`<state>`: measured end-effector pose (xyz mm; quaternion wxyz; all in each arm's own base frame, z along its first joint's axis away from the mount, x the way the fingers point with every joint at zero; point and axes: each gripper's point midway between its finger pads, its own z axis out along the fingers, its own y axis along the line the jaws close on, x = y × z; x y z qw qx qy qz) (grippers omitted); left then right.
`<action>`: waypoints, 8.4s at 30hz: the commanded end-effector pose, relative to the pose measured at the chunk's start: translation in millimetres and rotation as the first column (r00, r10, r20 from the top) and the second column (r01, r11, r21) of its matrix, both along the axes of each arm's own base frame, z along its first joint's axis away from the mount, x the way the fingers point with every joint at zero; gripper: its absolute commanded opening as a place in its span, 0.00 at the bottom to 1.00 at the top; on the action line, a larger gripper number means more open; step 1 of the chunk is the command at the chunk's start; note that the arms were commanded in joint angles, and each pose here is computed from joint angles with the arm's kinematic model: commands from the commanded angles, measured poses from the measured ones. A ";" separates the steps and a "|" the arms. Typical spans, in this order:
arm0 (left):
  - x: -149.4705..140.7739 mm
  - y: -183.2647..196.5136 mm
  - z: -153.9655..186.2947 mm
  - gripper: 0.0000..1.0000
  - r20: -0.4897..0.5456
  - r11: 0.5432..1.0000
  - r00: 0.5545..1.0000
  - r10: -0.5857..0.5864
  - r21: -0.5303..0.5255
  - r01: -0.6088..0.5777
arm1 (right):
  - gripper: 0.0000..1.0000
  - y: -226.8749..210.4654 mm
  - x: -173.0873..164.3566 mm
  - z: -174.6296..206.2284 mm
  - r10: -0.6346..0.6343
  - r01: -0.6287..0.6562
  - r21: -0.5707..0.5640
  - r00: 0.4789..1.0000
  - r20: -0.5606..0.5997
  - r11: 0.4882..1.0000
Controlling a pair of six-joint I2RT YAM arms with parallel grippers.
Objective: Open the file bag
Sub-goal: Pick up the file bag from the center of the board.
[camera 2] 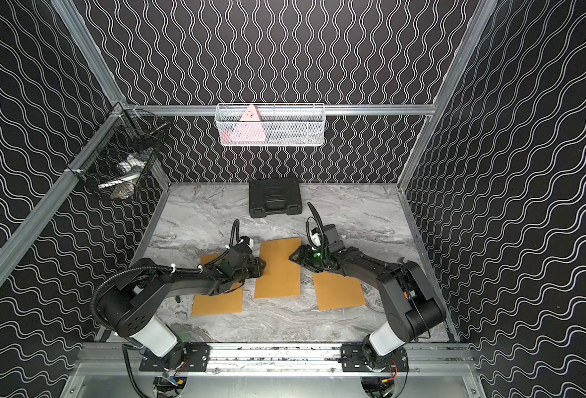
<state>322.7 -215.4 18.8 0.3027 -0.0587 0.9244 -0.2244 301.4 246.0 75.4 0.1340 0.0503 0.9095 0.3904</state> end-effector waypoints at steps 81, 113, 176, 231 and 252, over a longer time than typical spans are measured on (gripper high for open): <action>44.0 -10.6 159.3 0.00 0.248 0.733 0.968 0.019 -0.662 0.155 | 0.41 5.5 -30.4 103.2 0.157 -0.196 0.311 0.977 0.146 0.930; 19.4 43.2 160.5 0.99 0.207 0.984 0.978 0.003 -0.174 0.034 | 0.00 -13.7 -38.8 112.5 0.170 -0.184 0.042 0.959 0.225 0.982; 50.5 -20.1 210.3 0.76 0.124 0.979 0.992 -0.038 0.206 0.012 | 0.00 85.5 -71.1 114.6 0.429 -0.265 -0.417 0.822 0.373 0.870; 74.9 13.1 224.3 0.00 0.172 0.993 0.983 0.064 0.084 -0.080 | 0.66 88.0 -70.9 121.0 0.367 -0.229 -0.347 0.835 0.411 0.910; 103.5 24.8 239.6 0.00 0.279 0.986 0.959 0.039 -0.167 0.008 | 0.82 57.6 -69.2 104.2 0.341 -0.230 -0.311 0.865 0.369 0.922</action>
